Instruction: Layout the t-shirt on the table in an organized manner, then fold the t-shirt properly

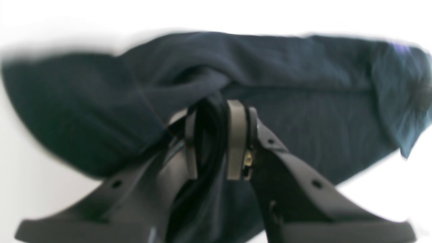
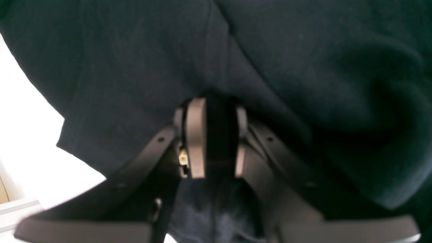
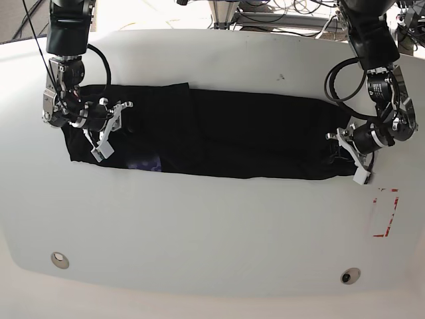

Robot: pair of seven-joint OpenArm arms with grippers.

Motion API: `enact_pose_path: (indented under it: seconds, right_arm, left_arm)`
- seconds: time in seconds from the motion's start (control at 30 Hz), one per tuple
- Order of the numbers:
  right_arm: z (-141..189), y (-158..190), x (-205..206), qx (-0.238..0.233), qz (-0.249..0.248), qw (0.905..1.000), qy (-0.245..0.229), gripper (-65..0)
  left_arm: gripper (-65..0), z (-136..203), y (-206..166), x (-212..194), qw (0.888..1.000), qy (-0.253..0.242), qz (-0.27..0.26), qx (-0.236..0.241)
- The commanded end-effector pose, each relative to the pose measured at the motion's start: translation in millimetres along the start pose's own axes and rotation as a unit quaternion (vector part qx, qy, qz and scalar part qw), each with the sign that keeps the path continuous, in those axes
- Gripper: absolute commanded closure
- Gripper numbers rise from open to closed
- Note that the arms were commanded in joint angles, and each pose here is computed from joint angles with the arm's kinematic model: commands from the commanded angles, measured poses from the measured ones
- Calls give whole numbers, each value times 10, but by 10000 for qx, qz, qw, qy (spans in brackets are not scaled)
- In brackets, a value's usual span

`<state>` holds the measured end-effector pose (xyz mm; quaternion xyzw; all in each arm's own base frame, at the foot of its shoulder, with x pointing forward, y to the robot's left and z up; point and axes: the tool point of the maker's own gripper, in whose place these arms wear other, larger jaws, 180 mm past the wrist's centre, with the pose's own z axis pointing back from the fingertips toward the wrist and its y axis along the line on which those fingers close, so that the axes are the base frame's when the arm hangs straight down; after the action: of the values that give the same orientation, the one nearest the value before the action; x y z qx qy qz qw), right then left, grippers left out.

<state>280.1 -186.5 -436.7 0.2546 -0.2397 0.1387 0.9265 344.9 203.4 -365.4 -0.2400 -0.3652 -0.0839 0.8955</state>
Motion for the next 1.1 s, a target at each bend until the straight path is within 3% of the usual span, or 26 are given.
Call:
enact_pose_path:
  seconds: [0.0,0.37,0.57,1.07]
  right_arm:
    - [3,-141,-349,-394,-6,9958,821,-130]
    - [3,-141,-349,-394,-6,9958,821,-130]
    - [3,-141,-349,-394,-6,9958,821,-130]
    - [3,-141,-349,-394,-6,9958,821,-130]
  left_arm:
    - [-94,83,-159,232,9982,-179,-562,-84]
    - [-94,-35,-748,205,9854,145,-1603,-557]
    - [-94,-169,-1013,202,9855,223,-1513,-735]
    - [-101,-427,-1464,378,9877,-124,-1025,-1173]
